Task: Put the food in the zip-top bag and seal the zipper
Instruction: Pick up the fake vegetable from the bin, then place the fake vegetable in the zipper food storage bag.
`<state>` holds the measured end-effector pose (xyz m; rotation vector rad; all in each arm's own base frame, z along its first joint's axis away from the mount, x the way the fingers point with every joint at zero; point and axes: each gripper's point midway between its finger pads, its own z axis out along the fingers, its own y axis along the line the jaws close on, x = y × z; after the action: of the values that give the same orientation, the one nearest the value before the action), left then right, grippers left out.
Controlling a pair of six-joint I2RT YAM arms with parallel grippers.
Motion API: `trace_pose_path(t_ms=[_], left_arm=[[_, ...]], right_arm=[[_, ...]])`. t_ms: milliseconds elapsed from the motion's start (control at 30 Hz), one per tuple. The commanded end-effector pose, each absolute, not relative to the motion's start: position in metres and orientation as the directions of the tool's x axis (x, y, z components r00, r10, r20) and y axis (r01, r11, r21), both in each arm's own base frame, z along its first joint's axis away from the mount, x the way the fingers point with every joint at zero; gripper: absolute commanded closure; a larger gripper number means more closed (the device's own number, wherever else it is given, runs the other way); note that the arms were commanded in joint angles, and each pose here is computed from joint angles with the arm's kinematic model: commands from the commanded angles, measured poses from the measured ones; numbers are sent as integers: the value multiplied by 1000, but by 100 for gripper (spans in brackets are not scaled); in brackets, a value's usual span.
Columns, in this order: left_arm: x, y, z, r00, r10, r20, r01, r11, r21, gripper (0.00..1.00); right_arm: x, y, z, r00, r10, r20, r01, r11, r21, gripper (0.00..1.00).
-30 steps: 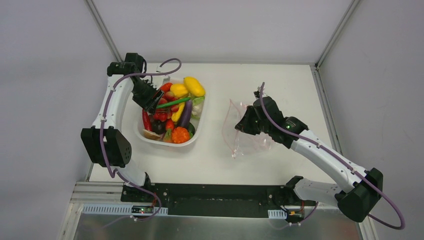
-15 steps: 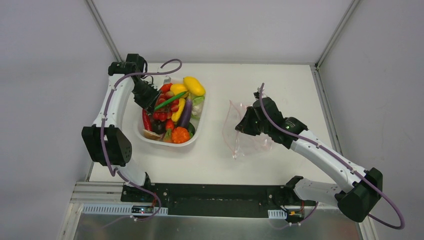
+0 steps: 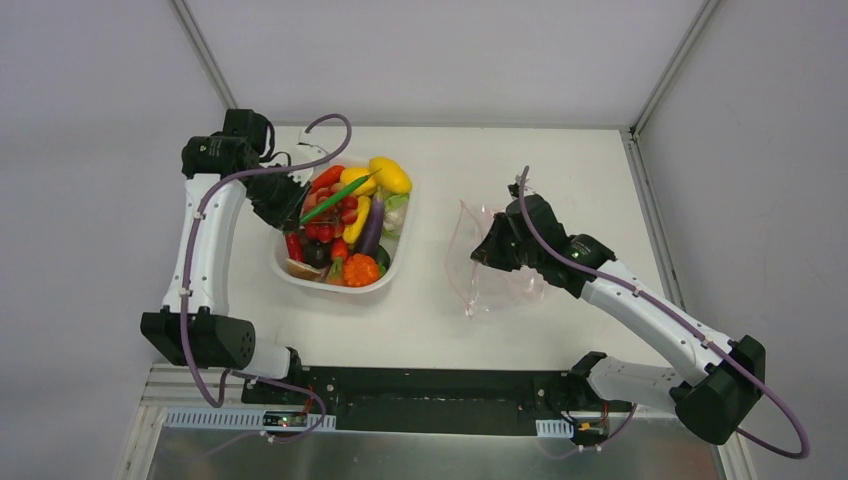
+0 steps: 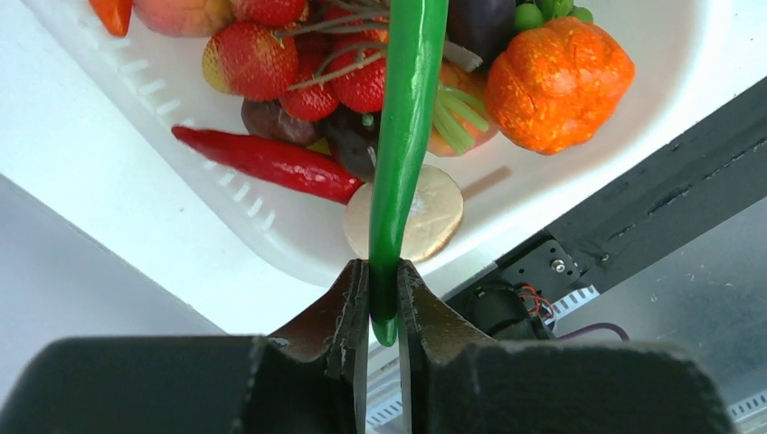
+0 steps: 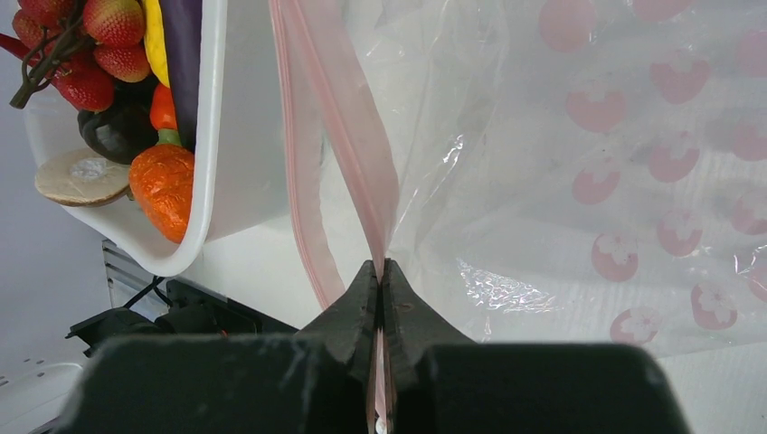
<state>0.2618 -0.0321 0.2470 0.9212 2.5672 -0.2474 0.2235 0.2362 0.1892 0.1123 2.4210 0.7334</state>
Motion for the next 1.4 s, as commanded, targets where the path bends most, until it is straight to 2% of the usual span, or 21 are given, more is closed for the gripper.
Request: trace_pose_path(t_ms=[0, 100, 233, 367, 500, 567, 667, 900, 1167, 1367], left_arm=[[238, -29, 270, -715, 524, -462, 597, 802, -13, 90], [229, -28, 275, -720, 502, -479, 570, 821, 4, 90], [217, -57, 296, -662, 444, -605, 608, 789, -87, 91], [203, -109, 322, -547, 360, -756, 708, 681, -187, 92], [182, -160, 325, -475, 346, -809, 799, 555, -232, 94], [166, -179, 316, -500, 364, -786, 816, 502, -286, 95], [159, -194, 298, -590, 349, -728, 771, 513, -378, 98], [137, -187, 253, -727, 429, -535, 664, 638, -391, 100], [131, -215, 236, -741, 454, -495, 660, 628, -412, 100], [145, -228, 226, -756, 469, -457, 640, 676, -366, 100]], right_arm=[[229, 234, 205, -781, 283, -557, -94, 828, 553, 98], [231, 235, 206, -779, 288, -557, -91, 827, 555, 98], [233, 234, 208, -770, 299, -564, -86, 827, 555, 98], [238, 230, 214, -741, 337, -582, -68, 823, 563, 99], [244, 226, 224, -699, 386, -602, -53, 811, 582, 100], [245, 224, 228, -685, 401, -608, -52, 805, 591, 99], [247, 220, 229, -668, 423, -612, -35, 804, 593, 99], [249, 215, 227, -652, 435, -621, -18, 810, 586, 99], [250, 218, 222, -659, 434, -615, -15, 809, 587, 99], [245, 222, 225, -675, 424, -604, -41, 796, 604, 99]])
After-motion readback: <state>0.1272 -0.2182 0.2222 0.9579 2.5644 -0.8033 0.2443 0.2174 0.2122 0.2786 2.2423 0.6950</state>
